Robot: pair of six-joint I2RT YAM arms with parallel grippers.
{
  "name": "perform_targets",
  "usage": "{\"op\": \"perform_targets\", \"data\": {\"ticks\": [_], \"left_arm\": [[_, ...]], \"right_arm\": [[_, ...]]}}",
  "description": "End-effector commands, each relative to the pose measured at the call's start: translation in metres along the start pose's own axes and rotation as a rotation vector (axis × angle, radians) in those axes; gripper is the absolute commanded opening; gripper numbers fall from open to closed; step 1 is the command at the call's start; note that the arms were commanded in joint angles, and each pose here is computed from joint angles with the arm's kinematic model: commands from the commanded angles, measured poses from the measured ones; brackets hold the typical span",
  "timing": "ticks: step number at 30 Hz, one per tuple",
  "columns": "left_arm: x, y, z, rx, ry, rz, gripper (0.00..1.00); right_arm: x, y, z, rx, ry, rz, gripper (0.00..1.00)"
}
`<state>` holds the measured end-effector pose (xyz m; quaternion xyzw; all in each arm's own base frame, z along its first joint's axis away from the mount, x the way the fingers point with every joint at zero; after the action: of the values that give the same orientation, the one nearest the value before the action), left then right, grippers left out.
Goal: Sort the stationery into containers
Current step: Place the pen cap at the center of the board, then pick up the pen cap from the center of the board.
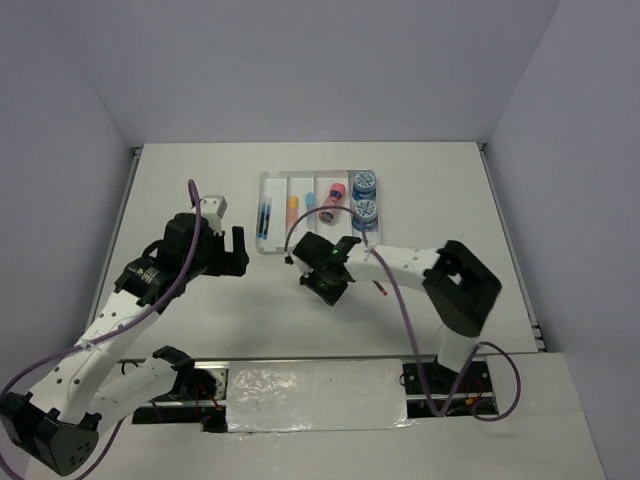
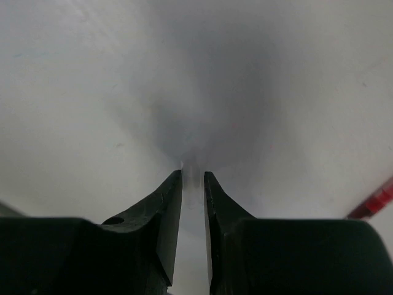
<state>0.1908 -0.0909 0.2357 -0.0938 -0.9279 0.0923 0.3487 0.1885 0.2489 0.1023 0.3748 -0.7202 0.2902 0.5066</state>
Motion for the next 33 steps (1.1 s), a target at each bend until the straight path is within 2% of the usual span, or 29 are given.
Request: {"op": "perform_targets", "data": {"ticks": [1, 4, 6, 8, 9, 11, 13, 14, 15, 17, 18, 20, 21, 23, 24, 26, 27, 29, 30, 32, 33], "left_arm": [[0.011, 0.012, -0.009, 0.052, -0.096, -0.115, 0.99], [0.017, 0.018, -0.012, 0.077, -0.128, -0.165, 0.99], [0.02, 0.021, -0.013, 0.088, -0.149, -0.194, 0.99], [0.022, 0.022, -0.014, 0.097, -0.164, -0.194, 0.99], [0.023, 0.023, -0.015, 0.096, -0.17, -0.191, 0.99], [0.022, 0.023, -0.014, 0.095, -0.165, -0.188, 0.99], [0.021, 0.022, -0.014, 0.092, -0.161, -0.189, 0.99], [0.02, 0.022, -0.014, 0.092, -0.154, -0.19, 0.99], [0.02, 0.022, -0.013, 0.09, -0.151, -0.186, 0.99], [0.019, 0.022, -0.014, 0.091, -0.151, -0.187, 0.99], [0.019, 0.022, -0.014, 0.092, -0.152, -0.19, 0.99], [0.022, 0.025, -0.015, 0.1, -0.163, -0.2, 0.99], [0.025, 0.027, -0.016, 0.113, -0.184, -0.215, 0.99], [0.03, 0.032, -0.017, 0.134, -0.203, -0.254, 0.99], [0.034, 0.038, -0.019, 0.165, -0.237, -0.306, 0.99], [0.039, 0.046, -0.019, 0.194, -0.254, -0.363, 0.99], [0.042, 0.048, -0.019, 0.212, -0.267, -0.382, 0.99], [0.043, 0.05, -0.02, 0.217, -0.275, -0.391, 0.99], [0.043, 0.049, -0.02, 0.215, -0.277, -0.383, 0.99], [0.043, 0.049, -0.019, 0.213, -0.271, -0.379, 0.99], [0.043, 0.049, -0.02, 0.212, -0.275, -0.377, 0.99]], "right_arm": [[-0.021, -0.003, 0.002, 0.116, 0.131, 0.031, 0.25], [-0.024, 0.005, -0.01, 0.183, 0.123, 0.03, 0.29], [-0.019, 0.011, -0.018, 0.214, 0.087, 0.011, 0.36], [-0.013, 0.016, -0.023, 0.211, 0.048, -0.022, 0.5], [-0.011, 0.016, -0.025, 0.205, 0.033, -0.027, 0.64], [-0.007, 0.017, -0.029, 0.177, -0.003, -0.025, 0.69], [-0.002, 0.019, -0.032, 0.149, -0.039, -0.031, 0.82], [0.006, 0.019, -0.035, 0.136, -0.072, -0.027, 0.93], [0.01, 0.018, -0.037, 0.121, -0.091, -0.008, 1.0], [0.031, 0.015, -0.048, 0.05, -0.179, 0.033, 1.0], [0.04, 0.007, -0.052, 0.013, -0.209, 0.115, 1.0], [0.067, 0.004, -0.066, -0.175, -0.333, 0.153, 1.0], [0.077, 0.001, -0.072, -0.375, -0.389, 0.207, 1.0], [0.098, 0.0, -0.076, -0.613, -0.49, 0.209, 1.0], [0.103, 0.004, -0.081, -0.852, -0.548, 0.165, 1.0], [0.105, 0.004, -0.067, -1.107, -0.584, 0.158, 1.0], [0.105, 0.006, -0.066, -1.338, -0.61, 0.119, 1.0], [0.1, 0.001, -0.048, -1.52, -0.654, 0.149, 0.99], [0.1, 0.0, -0.048, -1.662, -0.683, 0.124, 0.98], [0.099, -0.006, -0.038, -1.792, -0.675, 0.204, 0.97], [0.096, -0.008, -0.023, -1.886, -0.613, 0.297, 0.97]]}}
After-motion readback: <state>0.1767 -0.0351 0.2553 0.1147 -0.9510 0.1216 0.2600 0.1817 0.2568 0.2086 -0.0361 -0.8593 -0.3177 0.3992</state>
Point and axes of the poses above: each gripper's point midway between its finger pads, its own x axis back along the fingers, its own y axis along the line the jaws close on, z = x × y, the point moved 7 cm from there along x, back along the fingers, and after that the axes turned 5 degrees about x, right-handed, at the moved point
